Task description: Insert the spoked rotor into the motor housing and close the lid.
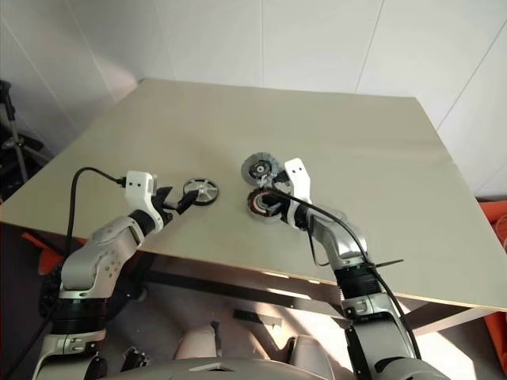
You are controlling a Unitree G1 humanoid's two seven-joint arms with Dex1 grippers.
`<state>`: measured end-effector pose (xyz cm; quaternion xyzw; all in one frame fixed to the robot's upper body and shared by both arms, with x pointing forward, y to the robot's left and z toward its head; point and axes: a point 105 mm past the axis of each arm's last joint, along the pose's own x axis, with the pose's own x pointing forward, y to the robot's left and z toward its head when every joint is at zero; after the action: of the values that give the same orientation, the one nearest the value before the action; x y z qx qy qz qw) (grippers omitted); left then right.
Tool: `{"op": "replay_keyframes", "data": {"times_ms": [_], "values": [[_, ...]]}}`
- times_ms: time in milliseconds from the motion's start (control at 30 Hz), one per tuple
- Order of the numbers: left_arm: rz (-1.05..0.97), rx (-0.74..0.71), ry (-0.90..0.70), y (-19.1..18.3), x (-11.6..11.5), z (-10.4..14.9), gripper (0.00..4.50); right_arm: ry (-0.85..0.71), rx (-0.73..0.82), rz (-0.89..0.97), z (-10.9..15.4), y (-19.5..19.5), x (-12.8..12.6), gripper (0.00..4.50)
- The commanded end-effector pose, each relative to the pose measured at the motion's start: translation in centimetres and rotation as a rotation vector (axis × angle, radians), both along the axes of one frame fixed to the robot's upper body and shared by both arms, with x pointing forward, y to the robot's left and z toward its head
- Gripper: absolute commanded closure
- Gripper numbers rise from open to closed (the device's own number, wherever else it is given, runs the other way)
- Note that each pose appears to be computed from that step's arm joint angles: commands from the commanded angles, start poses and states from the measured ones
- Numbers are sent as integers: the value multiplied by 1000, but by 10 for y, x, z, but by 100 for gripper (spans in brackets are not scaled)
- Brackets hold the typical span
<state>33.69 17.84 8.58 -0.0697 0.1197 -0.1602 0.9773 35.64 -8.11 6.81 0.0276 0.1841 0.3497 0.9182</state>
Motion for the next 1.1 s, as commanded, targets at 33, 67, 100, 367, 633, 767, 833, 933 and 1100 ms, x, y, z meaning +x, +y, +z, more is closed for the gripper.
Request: {"op": "replay_keyframes", "data": {"times_ms": [33, 67, 100, 367, 633, 767, 833, 933, 1100], "values": [[-17, 10, -63, -2, 3, 17, 0, -114, 39, 18, 40, 3, 6, 447], [-17, 10, -63, -3, 3, 17, 0, -122, 41, 23, 43, 3, 6, 447], [-18, 10, -63, -3, 3, 17, 0, -127, 43, 27, 46, 4, 5, 447], [-16, 12, -62, -2, 3, 16, 0, -24, 31, 41, 12, 11, -6, 447], [-9, 17, -62, 1, 1, 16, 0, 50, 3, 2, -22, 5, -10, 447], [-7, 17, -62, 2, 1, 16, 0, -31, 30, -16, 8, -1, 3, 447], [1, 11, -64, 2, 2, 17, 0, -79, 71, -23, 31, -4, 8, 447], [53, 13, -33, 9, 4, 13, 0, -144, 111, -43, 61, -13, 13, 447], [82, 10, 12, 16, 9, 11, 0, -188, 37, -137, 77, -45, 22, 447]]}}
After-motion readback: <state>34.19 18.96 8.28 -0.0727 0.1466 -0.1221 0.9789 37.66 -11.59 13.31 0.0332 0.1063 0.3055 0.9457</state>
